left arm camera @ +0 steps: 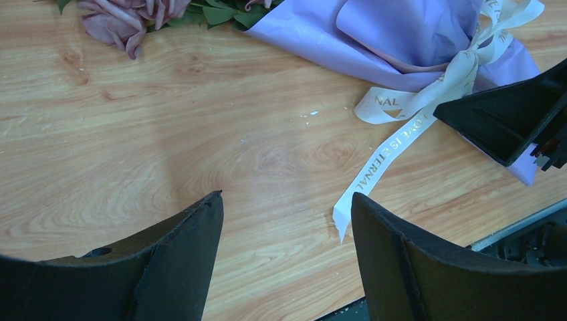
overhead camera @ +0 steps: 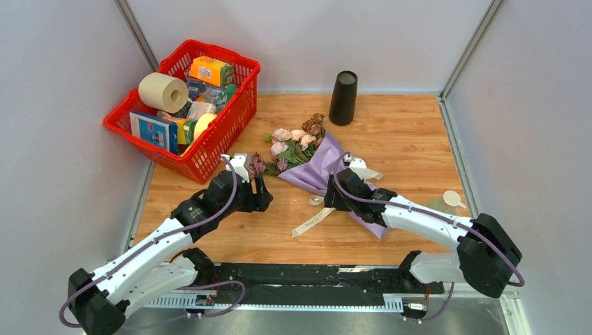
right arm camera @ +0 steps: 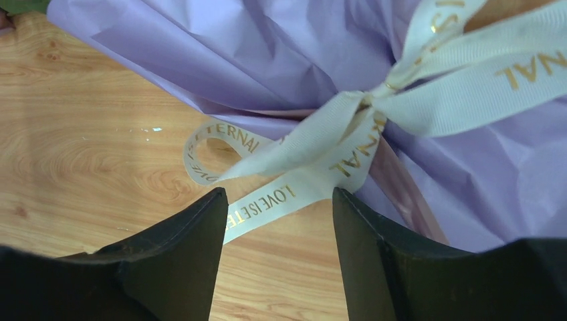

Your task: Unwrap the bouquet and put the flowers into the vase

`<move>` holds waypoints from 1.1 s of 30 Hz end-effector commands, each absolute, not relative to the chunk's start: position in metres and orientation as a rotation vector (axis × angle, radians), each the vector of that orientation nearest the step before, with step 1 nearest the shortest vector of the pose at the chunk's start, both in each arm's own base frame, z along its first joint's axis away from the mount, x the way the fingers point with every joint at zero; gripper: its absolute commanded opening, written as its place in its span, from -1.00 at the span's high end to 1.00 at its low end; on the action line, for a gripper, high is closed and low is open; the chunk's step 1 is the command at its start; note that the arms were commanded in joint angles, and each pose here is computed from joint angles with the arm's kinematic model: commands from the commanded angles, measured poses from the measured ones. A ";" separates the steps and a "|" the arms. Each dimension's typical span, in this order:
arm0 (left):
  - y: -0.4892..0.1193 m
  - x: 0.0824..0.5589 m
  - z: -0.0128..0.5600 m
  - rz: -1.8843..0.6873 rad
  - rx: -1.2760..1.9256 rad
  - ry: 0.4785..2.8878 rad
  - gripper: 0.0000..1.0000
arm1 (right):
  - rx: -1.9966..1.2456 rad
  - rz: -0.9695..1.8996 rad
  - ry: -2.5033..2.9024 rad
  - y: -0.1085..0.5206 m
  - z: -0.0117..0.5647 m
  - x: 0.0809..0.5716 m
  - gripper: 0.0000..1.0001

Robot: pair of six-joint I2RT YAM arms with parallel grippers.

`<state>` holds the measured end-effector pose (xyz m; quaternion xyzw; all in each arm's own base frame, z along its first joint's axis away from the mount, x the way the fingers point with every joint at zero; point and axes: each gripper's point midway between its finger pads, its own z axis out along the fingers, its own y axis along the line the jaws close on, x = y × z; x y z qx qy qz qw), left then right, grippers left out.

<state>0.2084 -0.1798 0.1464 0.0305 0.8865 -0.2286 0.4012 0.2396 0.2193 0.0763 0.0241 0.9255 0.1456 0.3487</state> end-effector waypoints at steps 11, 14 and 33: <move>-0.177 0.208 0.153 -0.597 0.047 2.200 -0.56 | 0.401 0.581 2.283 0.213 0.077 0.232 -0.16; -0.178 0.207 0.152 -0.605 0.045 2.201 -0.55 | 0.429 0.647 2.248 0.216 0.076 0.231 -0.14; -0.188 0.211 0.152 -0.642 0.060 2.200 -0.52 | 0.512 0.668 2.213 0.222 0.055 0.242 -0.04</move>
